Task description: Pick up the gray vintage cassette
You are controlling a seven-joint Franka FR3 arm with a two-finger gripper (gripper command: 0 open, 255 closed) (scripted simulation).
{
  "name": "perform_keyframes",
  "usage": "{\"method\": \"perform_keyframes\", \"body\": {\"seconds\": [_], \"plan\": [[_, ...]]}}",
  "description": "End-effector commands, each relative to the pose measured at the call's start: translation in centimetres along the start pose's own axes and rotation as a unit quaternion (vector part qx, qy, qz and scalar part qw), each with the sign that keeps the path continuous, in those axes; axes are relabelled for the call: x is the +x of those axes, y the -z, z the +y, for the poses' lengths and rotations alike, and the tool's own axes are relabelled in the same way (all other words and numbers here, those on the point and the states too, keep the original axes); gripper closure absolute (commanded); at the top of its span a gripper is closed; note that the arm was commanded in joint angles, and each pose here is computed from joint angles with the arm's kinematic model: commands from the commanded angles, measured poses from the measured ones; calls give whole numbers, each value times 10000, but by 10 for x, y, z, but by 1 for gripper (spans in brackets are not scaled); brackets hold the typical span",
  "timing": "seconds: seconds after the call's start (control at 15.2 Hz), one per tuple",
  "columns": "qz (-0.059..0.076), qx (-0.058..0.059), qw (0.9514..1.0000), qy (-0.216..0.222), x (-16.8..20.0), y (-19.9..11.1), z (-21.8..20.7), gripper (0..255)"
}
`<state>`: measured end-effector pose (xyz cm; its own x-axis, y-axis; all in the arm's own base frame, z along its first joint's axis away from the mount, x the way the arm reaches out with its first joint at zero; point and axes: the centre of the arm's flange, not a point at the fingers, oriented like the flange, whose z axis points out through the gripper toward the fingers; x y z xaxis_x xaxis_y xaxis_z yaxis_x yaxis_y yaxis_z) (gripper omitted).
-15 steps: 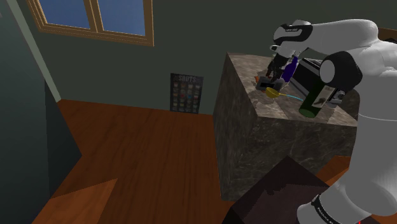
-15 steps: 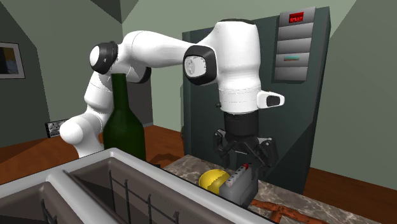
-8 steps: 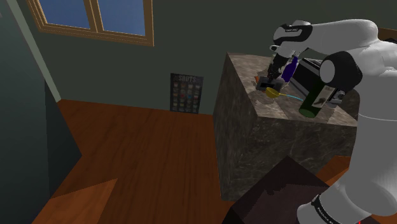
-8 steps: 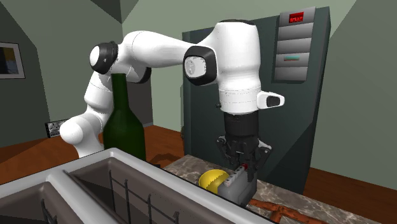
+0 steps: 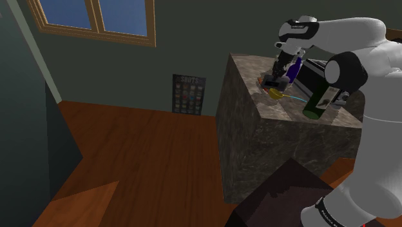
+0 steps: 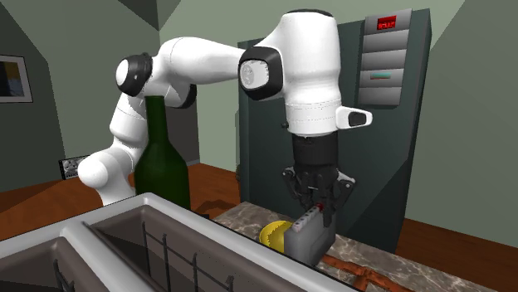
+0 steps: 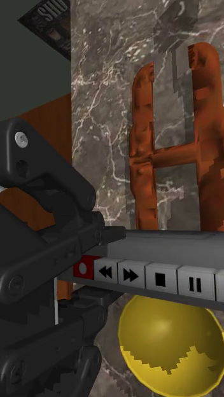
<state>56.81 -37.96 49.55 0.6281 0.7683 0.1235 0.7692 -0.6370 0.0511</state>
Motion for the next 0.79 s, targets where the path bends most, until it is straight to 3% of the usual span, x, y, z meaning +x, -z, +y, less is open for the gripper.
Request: {"method": "perform_keyframes", "body": {"seconds": [0.0, 0.73], "plan": [[0, -1, 10000, 1, 1, 11, 1, 255], [0, -1, 10000, 1, 7, 59, 4, 255]]}}
